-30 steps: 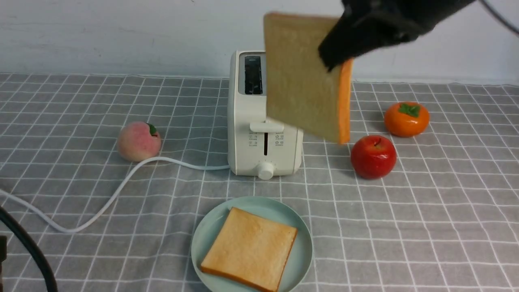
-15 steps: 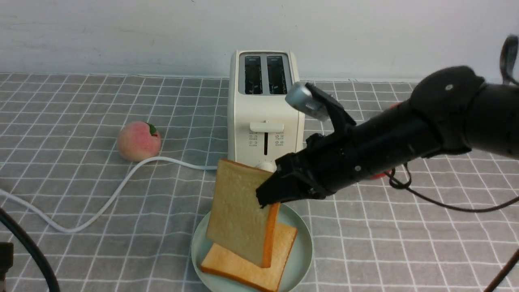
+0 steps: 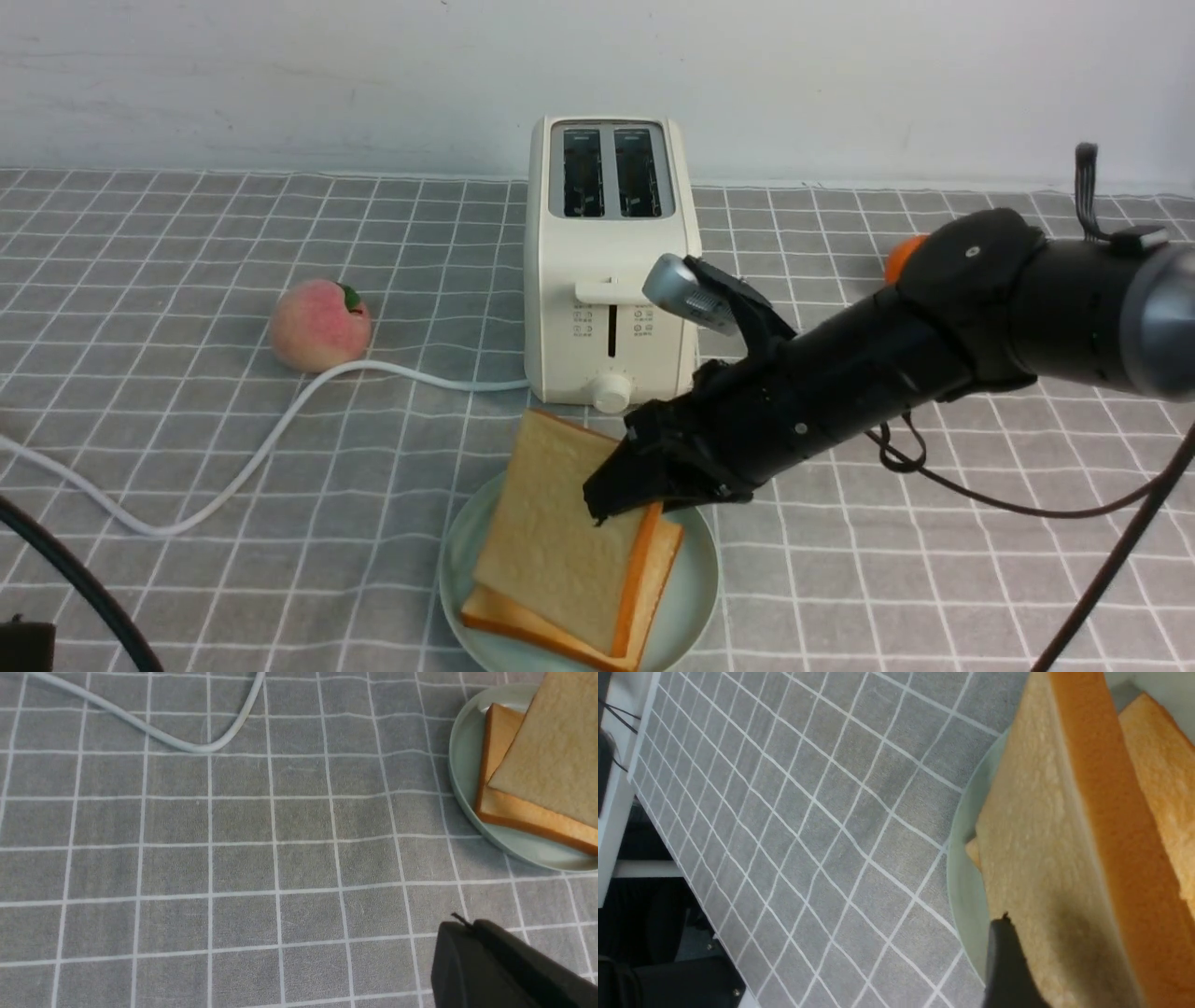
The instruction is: Take toasted bread from bread machine on grey coffee table place on plate.
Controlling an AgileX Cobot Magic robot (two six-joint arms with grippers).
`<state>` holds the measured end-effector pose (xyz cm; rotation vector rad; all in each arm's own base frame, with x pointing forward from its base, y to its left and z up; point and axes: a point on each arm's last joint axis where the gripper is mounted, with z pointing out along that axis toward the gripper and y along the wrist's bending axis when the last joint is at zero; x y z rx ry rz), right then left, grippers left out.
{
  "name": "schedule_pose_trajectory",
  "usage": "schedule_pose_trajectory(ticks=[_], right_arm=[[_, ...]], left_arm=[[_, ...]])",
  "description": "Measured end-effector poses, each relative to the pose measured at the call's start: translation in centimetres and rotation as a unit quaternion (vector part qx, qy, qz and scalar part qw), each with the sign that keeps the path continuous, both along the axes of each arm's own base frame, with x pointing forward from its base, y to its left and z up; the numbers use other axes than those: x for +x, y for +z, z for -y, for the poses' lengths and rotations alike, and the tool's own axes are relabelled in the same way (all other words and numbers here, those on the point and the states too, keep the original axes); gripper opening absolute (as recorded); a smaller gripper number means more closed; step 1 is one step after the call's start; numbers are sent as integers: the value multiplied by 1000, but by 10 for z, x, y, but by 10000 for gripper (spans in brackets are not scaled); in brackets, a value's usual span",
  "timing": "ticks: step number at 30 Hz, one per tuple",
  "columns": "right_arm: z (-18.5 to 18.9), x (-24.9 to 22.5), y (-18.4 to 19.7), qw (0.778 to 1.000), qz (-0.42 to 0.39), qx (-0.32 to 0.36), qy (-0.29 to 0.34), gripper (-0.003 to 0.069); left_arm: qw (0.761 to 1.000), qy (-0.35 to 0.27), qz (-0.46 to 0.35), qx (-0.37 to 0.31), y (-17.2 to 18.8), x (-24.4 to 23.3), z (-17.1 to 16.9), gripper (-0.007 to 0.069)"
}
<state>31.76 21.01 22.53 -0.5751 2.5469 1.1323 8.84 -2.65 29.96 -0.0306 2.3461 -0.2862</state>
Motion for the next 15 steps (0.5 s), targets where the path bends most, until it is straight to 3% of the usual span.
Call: schedule_pose_trajectory(ticks=[5, 7, 13, 15], right_arm=[[19, 5, 5, 999, 16, -27, -4, 521], [31, 5, 17, 999, 30, -35, -9, 540], [70, -3, 60, 993, 87, -67, -45, 498], [90, -12, 84, 988, 110, -76, -78, 424]], left_arm=[[1000, -1, 18, -6, 2, 2, 1, -14], [1000, -2, 28, -12, 3, 4, 2, -14], [998, -5, 57, -42, 8, 7, 6, -14], [995, -7, 71, -64, 12, 8, 8, -14]])
